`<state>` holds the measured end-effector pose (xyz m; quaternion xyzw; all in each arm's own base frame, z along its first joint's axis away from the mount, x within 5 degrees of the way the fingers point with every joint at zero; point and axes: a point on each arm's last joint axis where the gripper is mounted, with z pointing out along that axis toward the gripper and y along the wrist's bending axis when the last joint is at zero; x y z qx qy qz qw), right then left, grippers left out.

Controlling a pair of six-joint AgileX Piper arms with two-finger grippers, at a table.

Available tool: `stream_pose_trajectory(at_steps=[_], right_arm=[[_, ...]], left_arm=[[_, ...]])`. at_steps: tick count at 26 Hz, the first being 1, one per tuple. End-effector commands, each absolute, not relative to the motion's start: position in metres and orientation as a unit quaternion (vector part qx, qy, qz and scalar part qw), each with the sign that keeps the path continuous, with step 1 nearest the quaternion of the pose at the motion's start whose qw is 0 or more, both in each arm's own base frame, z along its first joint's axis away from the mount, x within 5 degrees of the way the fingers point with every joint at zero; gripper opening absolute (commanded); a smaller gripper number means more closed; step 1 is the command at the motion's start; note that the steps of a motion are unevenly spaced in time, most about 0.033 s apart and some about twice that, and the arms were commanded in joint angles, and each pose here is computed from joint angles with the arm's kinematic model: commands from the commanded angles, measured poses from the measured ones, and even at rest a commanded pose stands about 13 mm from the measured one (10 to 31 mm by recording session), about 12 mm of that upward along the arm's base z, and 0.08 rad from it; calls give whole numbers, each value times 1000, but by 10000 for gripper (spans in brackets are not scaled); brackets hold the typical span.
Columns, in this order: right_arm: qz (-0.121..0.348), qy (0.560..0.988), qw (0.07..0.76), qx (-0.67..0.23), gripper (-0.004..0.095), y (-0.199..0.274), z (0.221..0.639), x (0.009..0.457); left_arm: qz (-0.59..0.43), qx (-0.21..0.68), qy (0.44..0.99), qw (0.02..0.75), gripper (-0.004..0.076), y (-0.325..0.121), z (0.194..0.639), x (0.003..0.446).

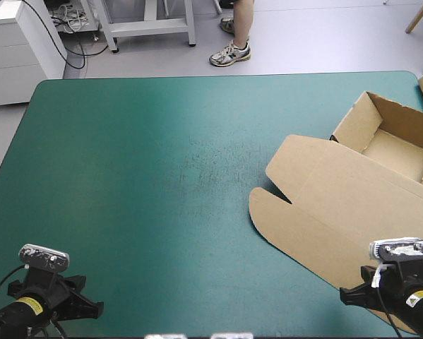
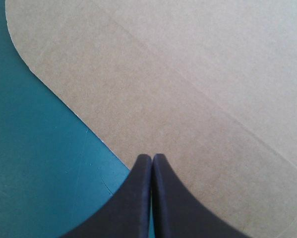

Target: Fold the box

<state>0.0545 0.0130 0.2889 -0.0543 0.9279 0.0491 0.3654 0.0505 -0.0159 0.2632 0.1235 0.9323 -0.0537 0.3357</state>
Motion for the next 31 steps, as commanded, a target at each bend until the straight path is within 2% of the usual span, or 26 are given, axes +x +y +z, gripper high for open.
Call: stream_pose_trajectory(at_steps=[1, 13, 31], right_arm=[[47, 911, 406, -57, -16, 14, 293, 51], [34, 885, 460, -63, -16, 18, 286, 29], [34, 885, 461, -63, -16, 18, 286, 29]], left_arm=[[-60, 120, 921, 365, -8, -17, 273, 55], [-74, 117, 921, 364, -8, -20, 273, 55], [-74, 117, 921, 364, -8, -20, 273, 55]])
